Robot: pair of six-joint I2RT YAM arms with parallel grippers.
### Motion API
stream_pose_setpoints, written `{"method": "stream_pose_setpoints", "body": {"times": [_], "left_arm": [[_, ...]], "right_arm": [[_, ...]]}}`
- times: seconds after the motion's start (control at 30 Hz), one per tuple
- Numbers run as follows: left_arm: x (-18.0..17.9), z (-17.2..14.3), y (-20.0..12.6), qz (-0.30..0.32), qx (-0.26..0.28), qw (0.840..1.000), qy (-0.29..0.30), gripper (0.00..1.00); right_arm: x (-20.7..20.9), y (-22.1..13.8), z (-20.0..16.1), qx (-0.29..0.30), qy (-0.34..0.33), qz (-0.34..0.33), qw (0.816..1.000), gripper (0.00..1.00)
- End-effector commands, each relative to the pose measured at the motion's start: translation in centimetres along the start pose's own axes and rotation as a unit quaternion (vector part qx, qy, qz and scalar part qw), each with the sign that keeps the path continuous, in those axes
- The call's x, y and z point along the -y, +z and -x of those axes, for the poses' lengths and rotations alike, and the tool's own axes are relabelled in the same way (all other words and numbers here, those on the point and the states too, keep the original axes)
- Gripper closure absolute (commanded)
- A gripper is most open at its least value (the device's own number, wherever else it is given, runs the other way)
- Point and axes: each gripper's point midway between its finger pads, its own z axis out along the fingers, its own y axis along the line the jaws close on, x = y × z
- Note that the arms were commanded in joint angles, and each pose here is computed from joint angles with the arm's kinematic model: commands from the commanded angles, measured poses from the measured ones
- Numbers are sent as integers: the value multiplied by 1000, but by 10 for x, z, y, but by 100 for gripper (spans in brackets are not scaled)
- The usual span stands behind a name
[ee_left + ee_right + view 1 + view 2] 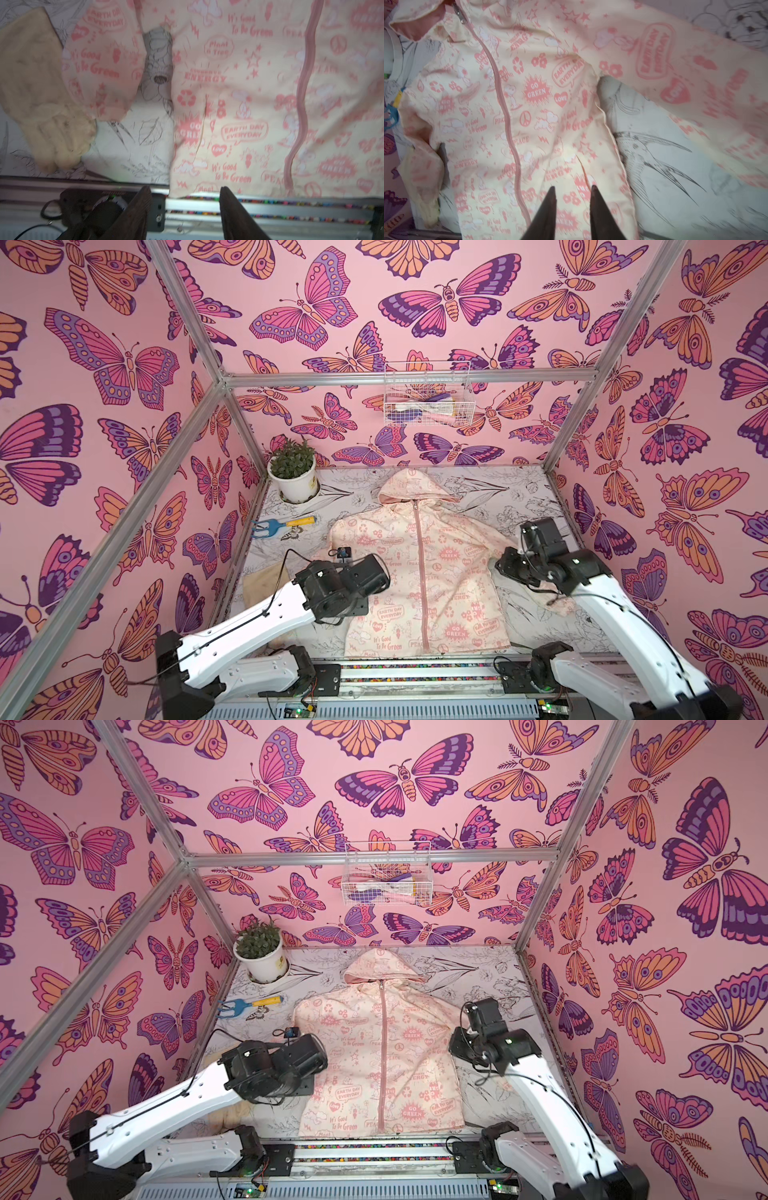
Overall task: Unzip the jacket
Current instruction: Flatten out the jacket at the center of the board.
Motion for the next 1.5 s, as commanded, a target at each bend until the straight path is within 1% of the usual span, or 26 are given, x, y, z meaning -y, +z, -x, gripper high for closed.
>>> {"method": "stream_pose_setpoints", "body": {"times": [0.0,0.07,0.17,0.27,0.33,0.37,0.4,0.43,0.5,0.57,0.6,0.67,0.8,0.87,0.93,1.03,1.1,1.23,1.33,1.43,1.47], "left_arm": [[30,54,25,-88,43,995,13,48],[30,80,38,-95,51,994,6,51],[33,102,70,-90,5,996,5,53],[41,116,100,-89,-34,995,8,56],[47,126,118,-90,-46,995,12,57],[51,132,127,-93,-52,994,10,58],[54,136,134,-95,-56,994,12,59],[58,142,142,-97,-59,993,14,60],[64,152,153,-100,-62,993,20,61],[72,163,161,-106,-58,992,31,62],[76,167,162,-112,-53,992,36,63],[84,175,167,-128,-36,990,44,65],[93,185,176,-153,3,987,53,71],[97,185,180,-166,12,984,62,72],[97,183,185,-171,18,983,67,73],[101,177,195,-182,16,980,81,73],[103,172,200,-189,7,978,87,73],[104,165,207,-195,-3,977,92,73],[104,163,207,-200,0,976,91,73],[102,159,209,-200,-4,976,87,73],[101,158,209,-199,-4,976,86,73]], "right_arm": [[-31,25,53,35,-22,42,998,78],[-26,44,71,17,-21,24,999,81],[-14,69,92,4,-3,12,1000,81],[7,96,102,-19,8,-14,1000,80],[19,103,110,-27,6,-31,999,76],[26,104,110,-40,3,-43,998,69],[30,102,112,-45,-2,-51,998,62],[33,96,114,-46,-9,-63,997,57],[34,77,114,-41,-17,-78,996,49],[47,52,111,-29,-2,-120,992,49],[50,42,108,-27,6,-126,992,49],[49,25,97,-29,22,-110,993,49],[55,9,64,-37,73,-90,993,51],[66,6,49,-34,101,-96,990,53],[87,5,41,-18,136,-118,984,55],[113,12,47,8,187,-120,975,57],[130,18,57,11,204,-126,971,60],[145,35,78,-22,191,-140,971,67],[146,55,85,-35,187,-131,973,77],[151,84,78,-64,198,-122,970,89],[155,90,77,-66,201,-129,969,91]]}}
